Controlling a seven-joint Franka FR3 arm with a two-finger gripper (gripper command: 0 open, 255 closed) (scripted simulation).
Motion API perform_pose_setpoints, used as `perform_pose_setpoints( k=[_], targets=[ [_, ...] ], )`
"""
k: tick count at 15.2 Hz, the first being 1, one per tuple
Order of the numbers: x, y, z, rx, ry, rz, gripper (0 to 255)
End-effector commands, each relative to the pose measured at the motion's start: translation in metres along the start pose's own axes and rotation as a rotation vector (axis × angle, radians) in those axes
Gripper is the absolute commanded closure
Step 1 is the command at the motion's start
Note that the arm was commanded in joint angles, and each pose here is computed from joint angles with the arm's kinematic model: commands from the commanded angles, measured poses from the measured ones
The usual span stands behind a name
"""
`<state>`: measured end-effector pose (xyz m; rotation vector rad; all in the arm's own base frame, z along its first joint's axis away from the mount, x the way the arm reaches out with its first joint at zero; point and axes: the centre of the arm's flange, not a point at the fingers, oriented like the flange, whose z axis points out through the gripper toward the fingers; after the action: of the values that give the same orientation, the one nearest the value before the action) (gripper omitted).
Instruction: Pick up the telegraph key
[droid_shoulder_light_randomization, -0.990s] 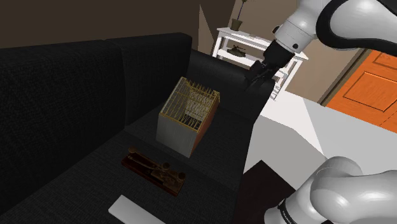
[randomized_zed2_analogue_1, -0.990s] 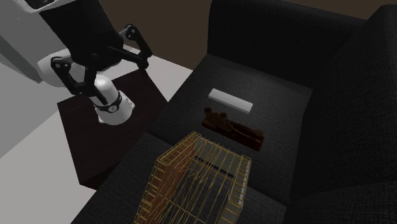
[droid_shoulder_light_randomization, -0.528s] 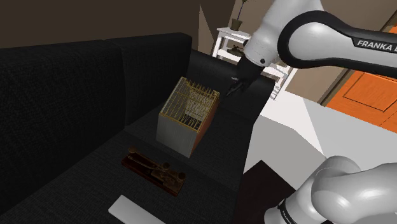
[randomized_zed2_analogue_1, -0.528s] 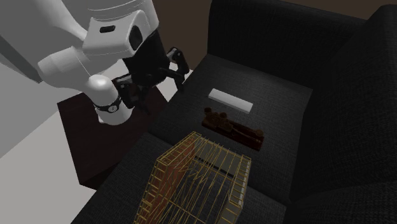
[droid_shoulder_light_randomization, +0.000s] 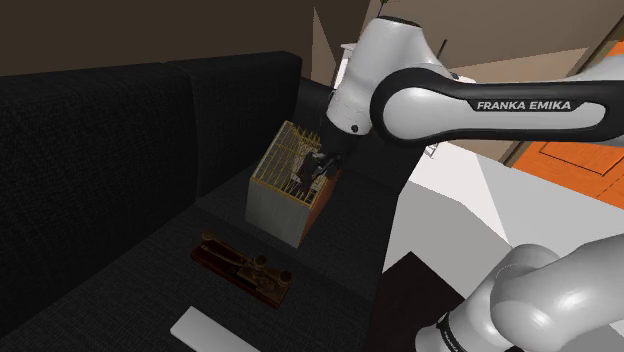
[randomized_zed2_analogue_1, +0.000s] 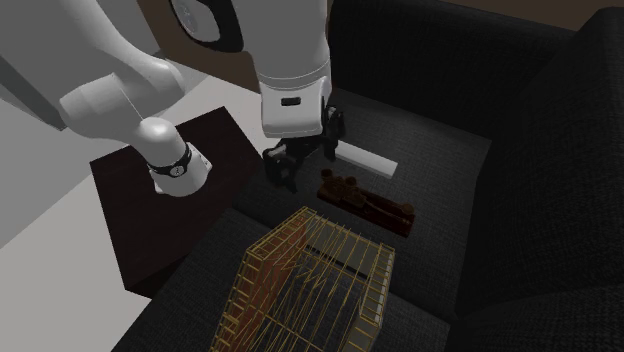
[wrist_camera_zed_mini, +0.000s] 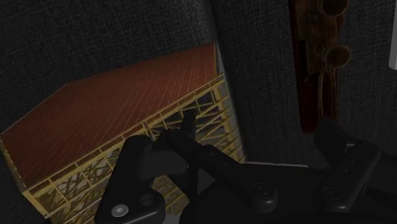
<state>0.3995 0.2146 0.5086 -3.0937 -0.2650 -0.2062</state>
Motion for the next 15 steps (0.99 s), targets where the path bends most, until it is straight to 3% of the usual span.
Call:
perform_pose_setpoints(
  k=[1,15],
  targets=[
    [0.006,-0.017,0.02,-0.005,-0.016,-0.021,0],
    [0.038,-0.143,0.162,-0.04,-0.126,-0.163,0]
  ],
)
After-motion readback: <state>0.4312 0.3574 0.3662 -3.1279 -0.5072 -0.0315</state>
